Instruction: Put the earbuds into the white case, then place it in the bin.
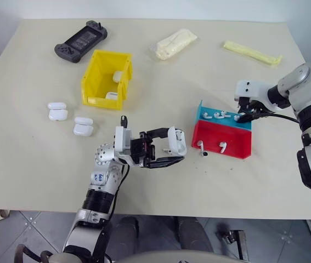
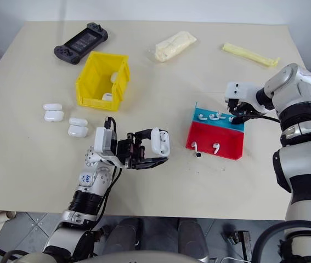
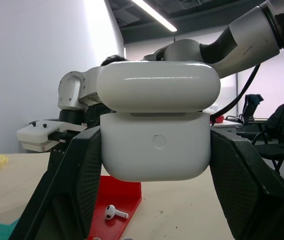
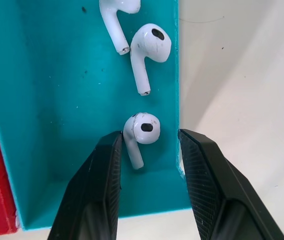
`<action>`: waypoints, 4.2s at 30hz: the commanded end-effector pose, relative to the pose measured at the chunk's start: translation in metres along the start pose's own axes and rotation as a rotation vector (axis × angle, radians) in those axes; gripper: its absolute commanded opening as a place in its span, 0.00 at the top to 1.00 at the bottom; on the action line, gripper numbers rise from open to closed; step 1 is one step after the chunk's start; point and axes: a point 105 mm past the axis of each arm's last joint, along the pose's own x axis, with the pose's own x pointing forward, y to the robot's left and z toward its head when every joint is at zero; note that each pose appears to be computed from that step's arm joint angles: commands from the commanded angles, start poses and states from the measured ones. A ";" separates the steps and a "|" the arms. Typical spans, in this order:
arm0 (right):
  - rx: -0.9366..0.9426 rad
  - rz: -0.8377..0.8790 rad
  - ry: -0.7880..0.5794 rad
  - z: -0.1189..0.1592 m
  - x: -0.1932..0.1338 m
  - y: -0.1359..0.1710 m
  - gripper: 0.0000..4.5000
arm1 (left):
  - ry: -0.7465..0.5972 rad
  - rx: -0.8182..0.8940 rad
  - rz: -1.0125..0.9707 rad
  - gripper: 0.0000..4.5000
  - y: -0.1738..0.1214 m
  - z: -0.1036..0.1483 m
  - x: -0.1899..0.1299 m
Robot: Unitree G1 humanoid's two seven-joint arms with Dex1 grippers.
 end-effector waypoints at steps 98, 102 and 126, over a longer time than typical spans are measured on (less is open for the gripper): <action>0.500 0.319 -1.141 0.112 -0.068 0.163 0.10 | -0.123 -0.053 0.036 0.38 0.033 0.011 0.021; 0.548 0.184 -1.088 0.075 -0.076 0.146 0.10 | -0.078 -0.053 0.049 0.38 0.033 0.011 0.004; 0.180 0.159 -1.017 0.130 -0.050 0.159 1.00 | 0.616 0.107 -0.047 0.38 0.044 -0.025 -0.013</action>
